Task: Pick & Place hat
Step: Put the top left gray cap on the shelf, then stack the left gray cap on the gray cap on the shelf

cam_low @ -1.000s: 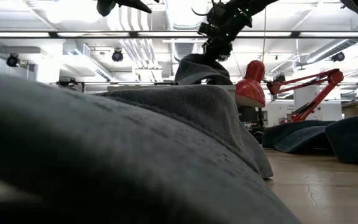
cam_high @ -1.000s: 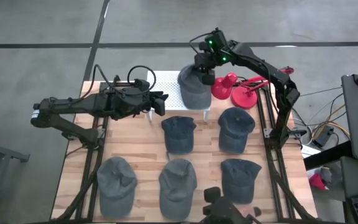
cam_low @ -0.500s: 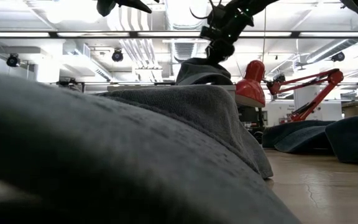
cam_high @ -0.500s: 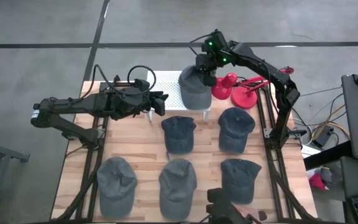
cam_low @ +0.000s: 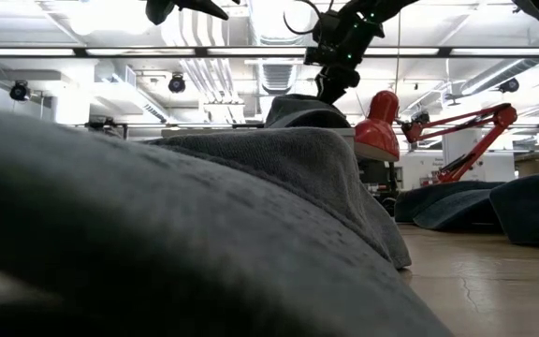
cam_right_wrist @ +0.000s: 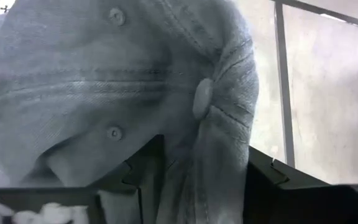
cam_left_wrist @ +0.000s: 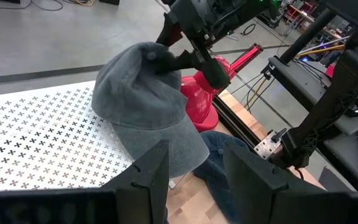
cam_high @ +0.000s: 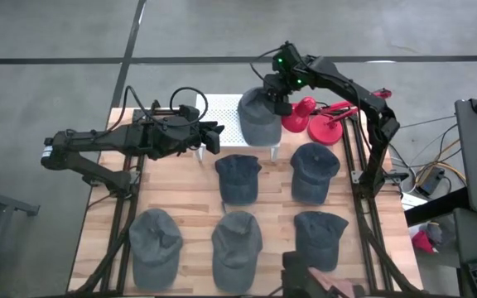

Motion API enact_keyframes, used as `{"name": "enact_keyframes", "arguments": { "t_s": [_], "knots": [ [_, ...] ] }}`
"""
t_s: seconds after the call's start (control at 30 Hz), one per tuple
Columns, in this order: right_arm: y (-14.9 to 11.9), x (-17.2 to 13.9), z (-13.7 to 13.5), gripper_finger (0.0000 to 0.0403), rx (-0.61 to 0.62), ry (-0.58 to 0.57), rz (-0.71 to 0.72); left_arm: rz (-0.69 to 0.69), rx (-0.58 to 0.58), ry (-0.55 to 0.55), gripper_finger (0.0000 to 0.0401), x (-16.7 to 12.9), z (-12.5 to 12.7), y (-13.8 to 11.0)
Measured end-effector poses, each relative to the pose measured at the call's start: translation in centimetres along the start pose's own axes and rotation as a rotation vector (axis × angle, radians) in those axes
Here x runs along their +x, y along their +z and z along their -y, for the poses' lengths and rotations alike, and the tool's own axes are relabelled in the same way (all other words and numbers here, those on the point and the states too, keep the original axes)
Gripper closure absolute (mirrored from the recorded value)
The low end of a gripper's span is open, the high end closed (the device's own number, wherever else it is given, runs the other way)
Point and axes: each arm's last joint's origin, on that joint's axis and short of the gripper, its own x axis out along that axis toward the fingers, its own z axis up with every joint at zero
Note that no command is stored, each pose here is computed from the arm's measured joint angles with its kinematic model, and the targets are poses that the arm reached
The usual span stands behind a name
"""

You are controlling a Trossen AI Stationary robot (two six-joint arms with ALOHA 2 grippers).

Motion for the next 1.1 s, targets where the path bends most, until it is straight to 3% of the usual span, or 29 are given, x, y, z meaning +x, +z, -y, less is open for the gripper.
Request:
{"name": "enact_keyframes", "arguments": {
  "t_s": [0.47, 0.87, 1.1],
  "knots": [
    [-0.4, -1.4, -0.8, 0.0211, 0.02, -0.022, -0.094, 0.0, 0.02, 0.0, 0.0256, 0.0, 0.0, 0.0],
    [-0.3, -5.6, -2.5, 0.0204, 0.07, -0.023, -0.074, -0.008, 0.024, -0.001, 0.0256, 0.0, 0.0, -0.1],
    [0.2, -8.4, -4.4, 0.0209, 0.08, -0.001, -0.029, -0.088, 0.045, -0.021, 0.0256, -0.1, -0.2, -0.6]
  ]
}}
